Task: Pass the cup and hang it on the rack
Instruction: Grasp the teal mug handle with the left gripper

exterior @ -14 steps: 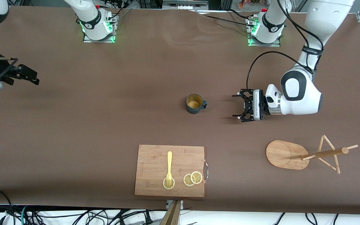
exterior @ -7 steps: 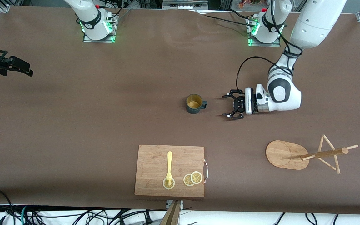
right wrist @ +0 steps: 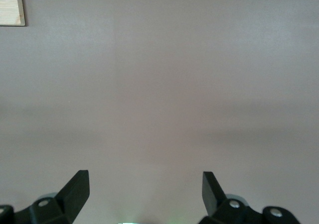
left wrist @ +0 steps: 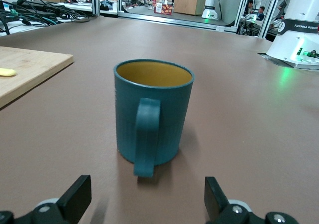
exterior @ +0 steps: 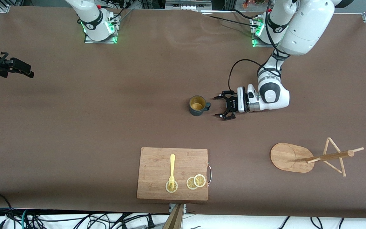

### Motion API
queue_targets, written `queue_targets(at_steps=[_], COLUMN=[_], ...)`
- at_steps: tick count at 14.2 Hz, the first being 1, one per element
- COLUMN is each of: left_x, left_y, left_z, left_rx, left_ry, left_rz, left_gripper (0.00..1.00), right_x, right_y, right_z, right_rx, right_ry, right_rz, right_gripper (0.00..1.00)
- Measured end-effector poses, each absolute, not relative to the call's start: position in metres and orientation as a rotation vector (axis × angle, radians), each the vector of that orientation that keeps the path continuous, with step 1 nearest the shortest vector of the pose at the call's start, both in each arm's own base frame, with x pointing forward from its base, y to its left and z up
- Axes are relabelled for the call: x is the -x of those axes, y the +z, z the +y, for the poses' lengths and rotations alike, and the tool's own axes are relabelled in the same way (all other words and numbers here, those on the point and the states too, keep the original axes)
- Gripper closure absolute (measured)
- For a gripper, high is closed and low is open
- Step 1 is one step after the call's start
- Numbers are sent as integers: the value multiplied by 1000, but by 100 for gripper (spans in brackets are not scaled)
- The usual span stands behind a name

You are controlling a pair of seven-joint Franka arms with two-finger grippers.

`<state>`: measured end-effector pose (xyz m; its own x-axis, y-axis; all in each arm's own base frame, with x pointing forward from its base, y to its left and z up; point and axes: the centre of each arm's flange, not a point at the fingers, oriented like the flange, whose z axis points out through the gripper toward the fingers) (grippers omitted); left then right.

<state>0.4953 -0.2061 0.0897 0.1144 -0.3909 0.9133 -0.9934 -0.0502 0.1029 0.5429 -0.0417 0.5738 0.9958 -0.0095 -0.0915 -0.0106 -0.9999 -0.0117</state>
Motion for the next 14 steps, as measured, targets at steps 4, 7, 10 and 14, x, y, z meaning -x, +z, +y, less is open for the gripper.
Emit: queue_targets(at_steps=[4,7,10,14], left_x=[-500,-496,-496,-495], left_y=[93,95,95,94], left_z=[-228,-246,-246,-246], left_rx=[-1591,-1594,-1593,-1594], left_ry=[941,950,949,947], left_rz=[-1453,-1448,-1450,-1450], left_gripper=[0,0,0,23], right_x=[-543,-543,-543,-543], right_y=[574,574,574,574], right_z=[-41,-39,-39,-38], right_rx=[3126,3126,3126,3126], right_ry=[147,146,146,145], right_rz=[13,7,7,4], right_gripper=[0,0,0,0])
